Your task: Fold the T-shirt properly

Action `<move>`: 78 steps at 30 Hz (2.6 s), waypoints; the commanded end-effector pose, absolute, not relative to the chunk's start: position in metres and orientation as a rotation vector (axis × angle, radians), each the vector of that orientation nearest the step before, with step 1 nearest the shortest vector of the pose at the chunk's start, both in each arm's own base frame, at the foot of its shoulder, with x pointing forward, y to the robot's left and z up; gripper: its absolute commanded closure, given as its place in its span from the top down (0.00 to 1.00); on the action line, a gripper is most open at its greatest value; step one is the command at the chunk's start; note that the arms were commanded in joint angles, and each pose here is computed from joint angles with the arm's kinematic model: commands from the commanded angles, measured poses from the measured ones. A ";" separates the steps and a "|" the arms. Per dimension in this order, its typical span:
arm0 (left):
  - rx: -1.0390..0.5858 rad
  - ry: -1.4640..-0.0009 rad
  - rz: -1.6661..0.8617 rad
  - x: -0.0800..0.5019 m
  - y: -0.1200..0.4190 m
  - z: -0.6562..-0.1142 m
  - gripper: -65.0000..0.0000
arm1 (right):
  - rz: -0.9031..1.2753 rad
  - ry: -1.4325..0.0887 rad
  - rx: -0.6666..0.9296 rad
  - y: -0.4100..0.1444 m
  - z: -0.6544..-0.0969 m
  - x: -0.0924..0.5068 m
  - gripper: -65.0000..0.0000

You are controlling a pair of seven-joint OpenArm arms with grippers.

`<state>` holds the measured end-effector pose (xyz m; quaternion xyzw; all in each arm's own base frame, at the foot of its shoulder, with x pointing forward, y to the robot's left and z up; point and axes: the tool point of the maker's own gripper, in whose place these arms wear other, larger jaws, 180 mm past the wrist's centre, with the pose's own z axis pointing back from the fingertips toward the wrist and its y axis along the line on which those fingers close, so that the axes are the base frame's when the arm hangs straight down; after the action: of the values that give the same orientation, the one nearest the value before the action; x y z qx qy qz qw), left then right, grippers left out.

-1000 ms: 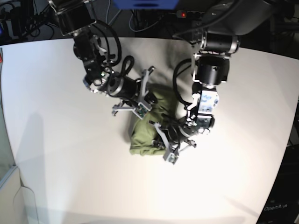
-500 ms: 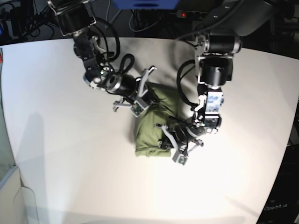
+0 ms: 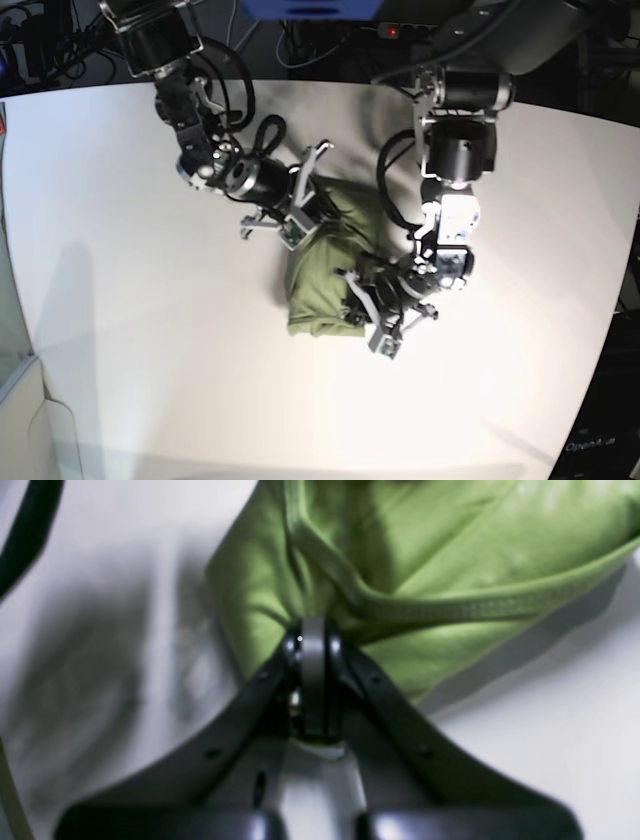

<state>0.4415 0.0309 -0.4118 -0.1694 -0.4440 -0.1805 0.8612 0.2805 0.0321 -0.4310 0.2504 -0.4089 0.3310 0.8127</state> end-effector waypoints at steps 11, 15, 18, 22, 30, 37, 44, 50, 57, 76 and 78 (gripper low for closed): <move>-0.313 -1.052 -0.402 0.458 0.031 -0.358 0.01 | 0.818 -0.893 0.397 0.008 -0.406 0.281 0.00; -0.288 -1.080 -0.412 0.457 0.035 -0.345 0.01 | 0.835 -0.927 0.388 0.012 -0.388 0.279 0.00; -0.262 -1.084 -0.419 0.455 0.042 -0.339 0.01 | 0.838 -0.952 0.393 0.015 -0.379 0.275 0.00; -0.214 -1.073 -0.422 0.443 0.054 -0.334 0.01 | 0.854 -0.985 0.384 0.017 -0.362 0.270 0.00; 0.010 -1.014 -0.542 0.368 0.119 -0.326 0.01 | 0.853 -0.992 0.132 -0.027 -0.354 0.248 0.00; 0.024 -0.876 -0.637 0.266 0.133 -0.350 0.01 | 0.746 -0.955 0.134 -0.057 -0.372 0.201 0.00; -0.005 -0.753 -0.602 0.204 0.144 -0.379 0.01 | 0.663 -0.899 0.160 -0.079 -0.384 0.147 0.00; -0.114 -0.762 -0.570 0.159 0.122 -0.389 0.01 | 0.517 -0.935 0.165 -0.092 -0.378 0.113 0.00; -0.208 -0.758 -0.529 0.119 0.108 -0.394 0.01 | 0.388 -0.888 0.130 -0.115 -0.386 0.071 0.00; -0.335 -0.493 -0.356 0.039 0.103 -0.490 0.01 | -0.017 -0.787 0.109 -0.154 -0.461 -0.015 0.00; -0.318 -0.439 -0.332 0.030 0.111 -0.507 0.01 | -0.049 -0.745 0.124 -0.150 -0.480 -0.025 0.00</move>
<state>0.0393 0.1082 -0.5083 -0.1581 -0.2241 -0.1624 0.9479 -0.0185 -0.1500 -0.4847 0.0610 -0.3638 -0.0222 0.9292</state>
